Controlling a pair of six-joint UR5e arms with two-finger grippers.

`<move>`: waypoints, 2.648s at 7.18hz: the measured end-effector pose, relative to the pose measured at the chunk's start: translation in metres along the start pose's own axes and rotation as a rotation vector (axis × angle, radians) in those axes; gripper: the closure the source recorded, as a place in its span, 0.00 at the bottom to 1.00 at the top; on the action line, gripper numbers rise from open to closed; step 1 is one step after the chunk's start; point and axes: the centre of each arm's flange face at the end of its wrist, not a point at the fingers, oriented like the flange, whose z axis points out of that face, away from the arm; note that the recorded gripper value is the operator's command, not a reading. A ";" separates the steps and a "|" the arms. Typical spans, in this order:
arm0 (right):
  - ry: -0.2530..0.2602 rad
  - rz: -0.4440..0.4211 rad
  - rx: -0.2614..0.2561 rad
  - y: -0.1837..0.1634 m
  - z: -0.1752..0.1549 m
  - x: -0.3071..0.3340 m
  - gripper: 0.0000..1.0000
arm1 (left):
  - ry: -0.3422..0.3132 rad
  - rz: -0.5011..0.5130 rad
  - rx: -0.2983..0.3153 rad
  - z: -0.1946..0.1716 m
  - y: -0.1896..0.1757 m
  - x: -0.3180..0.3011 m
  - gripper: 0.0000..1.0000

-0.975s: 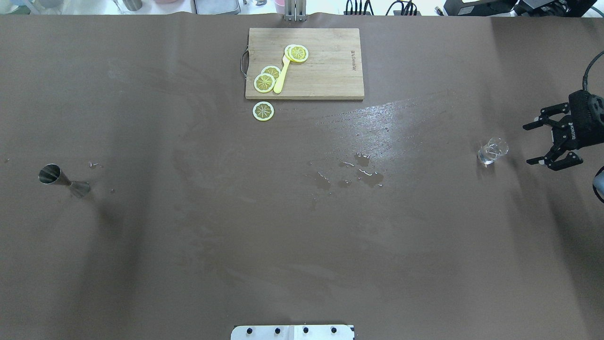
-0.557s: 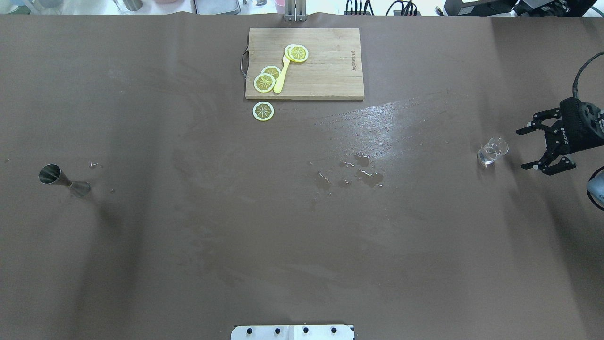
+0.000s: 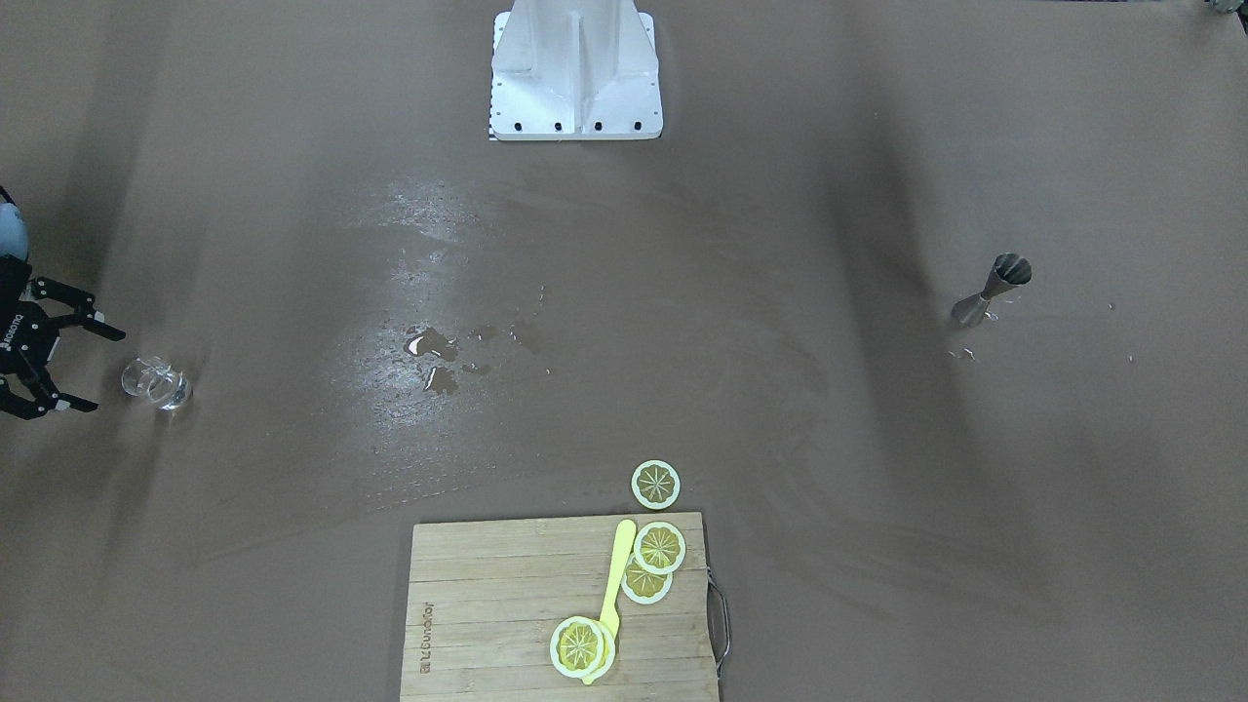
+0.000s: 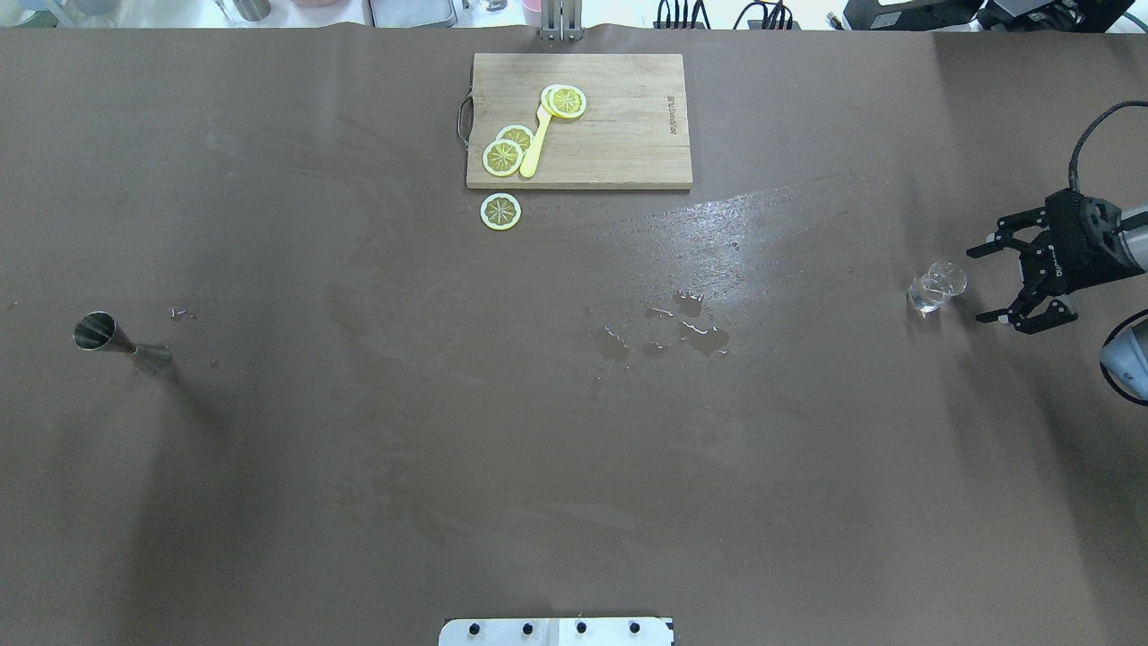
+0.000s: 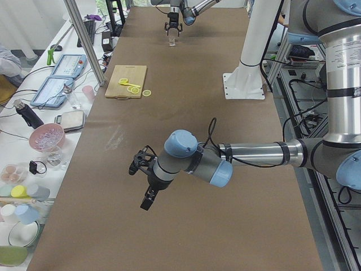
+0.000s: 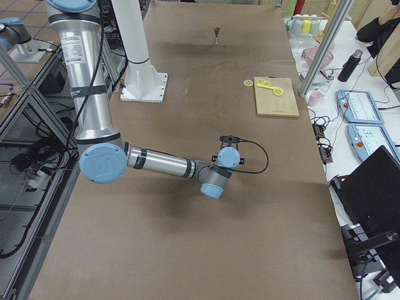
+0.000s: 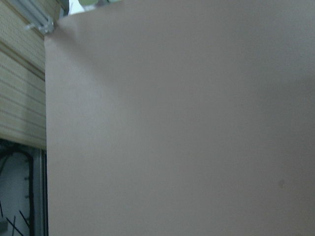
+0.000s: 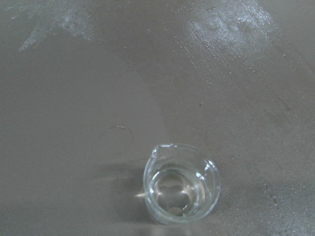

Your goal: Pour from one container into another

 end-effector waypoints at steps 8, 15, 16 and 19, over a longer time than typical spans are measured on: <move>-0.037 -0.035 0.009 -0.025 0.034 0.012 0.15 | 0.316 0.568 0.563 -0.029 -0.042 0.208 0.01; -0.055 -0.031 0.007 -0.021 0.039 0.005 0.25 | 0.476 0.530 0.913 -0.052 -0.005 0.276 0.01; -0.059 -0.031 0.006 -0.021 0.041 0.004 0.35 | 0.480 0.517 0.918 -0.051 0.007 0.282 0.01; -0.060 -0.025 0.004 -0.019 0.040 0.003 1.00 | 0.462 0.439 0.957 -0.044 0.045 0.303 0.01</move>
